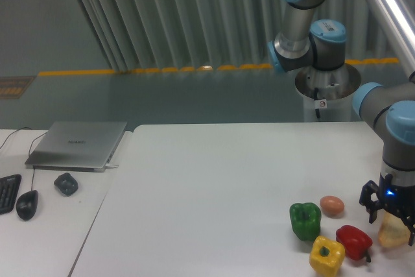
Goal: Place the triangular bread in the basket
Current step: 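Close the gripper on the triangular bread slice, then lift the bread slice and carry it toward the yellow basket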
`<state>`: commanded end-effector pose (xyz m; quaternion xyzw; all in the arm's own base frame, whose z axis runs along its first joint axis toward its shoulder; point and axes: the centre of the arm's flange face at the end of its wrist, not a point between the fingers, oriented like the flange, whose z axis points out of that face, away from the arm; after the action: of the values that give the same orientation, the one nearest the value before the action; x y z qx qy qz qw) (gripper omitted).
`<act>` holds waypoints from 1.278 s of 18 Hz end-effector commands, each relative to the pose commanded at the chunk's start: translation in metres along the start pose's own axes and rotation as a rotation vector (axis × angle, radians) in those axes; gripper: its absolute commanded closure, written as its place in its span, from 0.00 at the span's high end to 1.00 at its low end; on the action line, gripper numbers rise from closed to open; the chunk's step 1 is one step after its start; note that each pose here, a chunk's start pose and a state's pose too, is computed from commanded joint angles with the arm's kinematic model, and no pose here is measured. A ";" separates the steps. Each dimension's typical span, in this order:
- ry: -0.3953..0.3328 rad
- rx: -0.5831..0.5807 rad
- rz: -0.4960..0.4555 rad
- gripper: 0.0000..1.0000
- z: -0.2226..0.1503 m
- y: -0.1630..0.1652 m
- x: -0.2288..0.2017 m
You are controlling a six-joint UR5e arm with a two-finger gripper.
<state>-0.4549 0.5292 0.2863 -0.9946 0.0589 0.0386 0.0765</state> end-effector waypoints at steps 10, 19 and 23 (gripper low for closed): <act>0.026 -0.019 -0.001 0.68 0.015 0.005 0.005; 0.006 -0.009 -0.030 0.28 -0.027 0.003 -0.001; 0.028 -0.026 -0.041 0.28 -0.052 0.015 -0.002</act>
<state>-0.4553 0.5071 0.3354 -0.9970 0.0389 0.0239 0.0632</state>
